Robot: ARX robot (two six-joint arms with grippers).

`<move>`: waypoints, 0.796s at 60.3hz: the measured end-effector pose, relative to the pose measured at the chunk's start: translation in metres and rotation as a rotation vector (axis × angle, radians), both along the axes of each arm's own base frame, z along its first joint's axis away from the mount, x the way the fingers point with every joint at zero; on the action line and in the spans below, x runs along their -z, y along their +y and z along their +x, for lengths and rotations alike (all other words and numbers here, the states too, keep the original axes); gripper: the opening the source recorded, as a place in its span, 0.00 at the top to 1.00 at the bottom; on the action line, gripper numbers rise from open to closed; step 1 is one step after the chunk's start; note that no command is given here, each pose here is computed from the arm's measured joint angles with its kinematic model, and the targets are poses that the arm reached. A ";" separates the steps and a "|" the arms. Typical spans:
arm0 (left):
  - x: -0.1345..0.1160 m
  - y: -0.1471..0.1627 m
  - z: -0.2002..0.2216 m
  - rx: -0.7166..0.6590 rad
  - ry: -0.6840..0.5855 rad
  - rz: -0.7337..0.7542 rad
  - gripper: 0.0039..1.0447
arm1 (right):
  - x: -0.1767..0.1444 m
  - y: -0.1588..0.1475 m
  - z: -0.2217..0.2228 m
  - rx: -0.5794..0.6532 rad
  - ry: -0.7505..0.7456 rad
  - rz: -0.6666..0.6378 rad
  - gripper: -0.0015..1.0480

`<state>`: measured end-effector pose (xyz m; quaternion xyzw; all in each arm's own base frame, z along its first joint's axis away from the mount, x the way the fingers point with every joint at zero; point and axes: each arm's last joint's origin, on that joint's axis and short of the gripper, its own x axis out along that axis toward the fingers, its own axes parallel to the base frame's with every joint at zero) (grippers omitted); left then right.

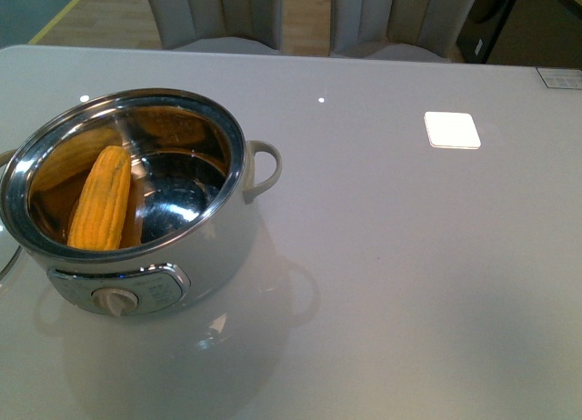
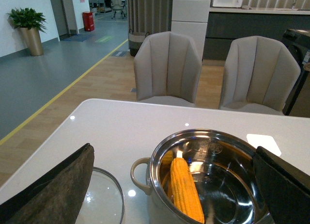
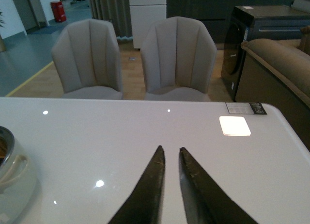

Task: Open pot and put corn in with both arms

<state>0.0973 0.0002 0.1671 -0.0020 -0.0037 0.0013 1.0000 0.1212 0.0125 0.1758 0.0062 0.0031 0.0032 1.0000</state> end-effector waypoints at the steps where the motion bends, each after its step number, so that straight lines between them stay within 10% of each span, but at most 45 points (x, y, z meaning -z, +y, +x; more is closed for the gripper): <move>1: 0.000 0.000 0.000 0.000 0.000 0.000 0.06 | 0.000 0.000 0.000 0.001 0.000 0.000 0.98; 48: 0.000 0.000 0.000 0.000 0.000 0.000 0.06 | 0.007 -0.012 -0.024 0.006 -0.018 -0.006 0.98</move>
